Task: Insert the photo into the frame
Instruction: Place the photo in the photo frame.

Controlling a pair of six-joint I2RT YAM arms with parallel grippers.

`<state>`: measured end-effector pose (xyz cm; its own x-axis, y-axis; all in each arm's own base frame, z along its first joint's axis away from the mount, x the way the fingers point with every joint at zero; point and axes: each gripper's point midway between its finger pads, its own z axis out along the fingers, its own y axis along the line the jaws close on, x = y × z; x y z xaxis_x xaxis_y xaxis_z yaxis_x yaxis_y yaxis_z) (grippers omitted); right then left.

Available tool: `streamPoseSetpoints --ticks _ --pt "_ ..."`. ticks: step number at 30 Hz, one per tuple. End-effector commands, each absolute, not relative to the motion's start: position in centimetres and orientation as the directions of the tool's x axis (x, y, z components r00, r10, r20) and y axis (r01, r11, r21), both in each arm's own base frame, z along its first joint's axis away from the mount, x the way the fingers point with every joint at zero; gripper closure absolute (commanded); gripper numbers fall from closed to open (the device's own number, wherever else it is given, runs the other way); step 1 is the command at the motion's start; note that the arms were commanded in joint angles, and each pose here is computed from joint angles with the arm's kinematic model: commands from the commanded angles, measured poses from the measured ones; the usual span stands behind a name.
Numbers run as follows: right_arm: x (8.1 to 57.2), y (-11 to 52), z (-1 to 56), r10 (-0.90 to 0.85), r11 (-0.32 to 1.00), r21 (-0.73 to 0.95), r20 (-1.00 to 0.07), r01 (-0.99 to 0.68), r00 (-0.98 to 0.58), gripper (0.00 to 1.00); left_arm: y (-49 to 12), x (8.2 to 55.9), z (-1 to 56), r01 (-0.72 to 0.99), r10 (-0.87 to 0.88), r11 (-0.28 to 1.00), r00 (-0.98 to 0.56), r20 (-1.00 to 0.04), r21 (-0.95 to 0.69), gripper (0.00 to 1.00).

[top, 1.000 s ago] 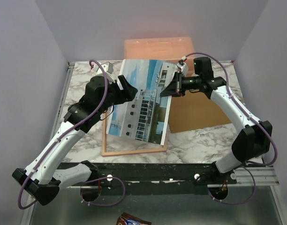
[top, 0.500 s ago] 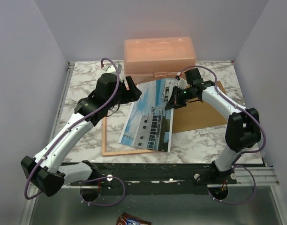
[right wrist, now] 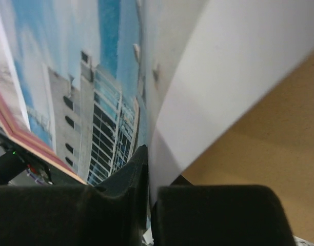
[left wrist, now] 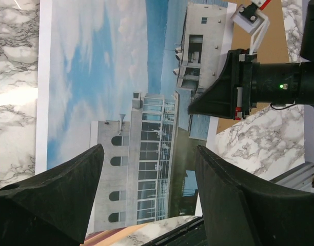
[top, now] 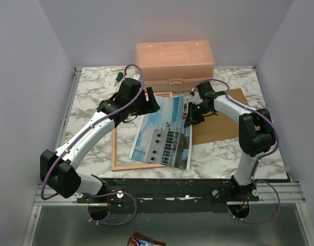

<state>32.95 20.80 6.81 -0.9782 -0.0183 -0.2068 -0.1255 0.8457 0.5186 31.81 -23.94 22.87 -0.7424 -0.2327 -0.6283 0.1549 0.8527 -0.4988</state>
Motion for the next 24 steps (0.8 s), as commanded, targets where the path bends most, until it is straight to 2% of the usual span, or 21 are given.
streamPoseSetpoints --ticks 1,8,10,13,16,18,24 --pt "34.3 19.5 4.7 -0.043 0.895 0.427 -0.209 -0.131 -0.977 0.86 -22.9 31.8 25.1 0.173 -0.243 0.846 -0.717 -0.654 -0.504 0.27" --pt "35.7 20.1 3.5 -0.053 0.893 0.430 -0.191 -0.132 -0.980 0.71 -20.2 31.2 25.4 0.144 -0.263 0.865 -0.685 -0.680 -0.480 0.27" --pt "36.4 20.1 3.2 -0.043 0.900 0.419 -0.197 -0.124 -0.979 0.58 -19.7 31.1 25.1 0.137 -0.266 0.867 -0.687 -0.676 -0.480 0.27" --pt "37.0 19.9 3.1 -0.007 0.912 0.400 -0.205 -0.090 -0.979 0.32 -19.1 30.9 24.8 0.132 -0.261 0.871 -0.692 -0.673 -0.474 0.27" --pt "37.1 18.8 3.4 0.043 0.935 0.352 -0.232 -0.042 -0.972 0.16 -18.4 30.7 24.7 0.127 -0.258 0.877 -0.689 -0.677 -0.464 0.27" --pt "36.8 18.2 3.6 0.078 0.940 0.340 -0.257 -0.015 -0.963 0.10 -18.0 30.6 24.6 0.126 -0.258 0.878 -0.688 -0.678 -0.462 0.27" --pt "33.9 17.8 4.2 0.172 0.876 0.481 -0.250 0.032 -0.953 0.10 -16.9 30.3 24.5 0.126 -0.278 0.868 -0.677 -0.681 -0.480 0.27"
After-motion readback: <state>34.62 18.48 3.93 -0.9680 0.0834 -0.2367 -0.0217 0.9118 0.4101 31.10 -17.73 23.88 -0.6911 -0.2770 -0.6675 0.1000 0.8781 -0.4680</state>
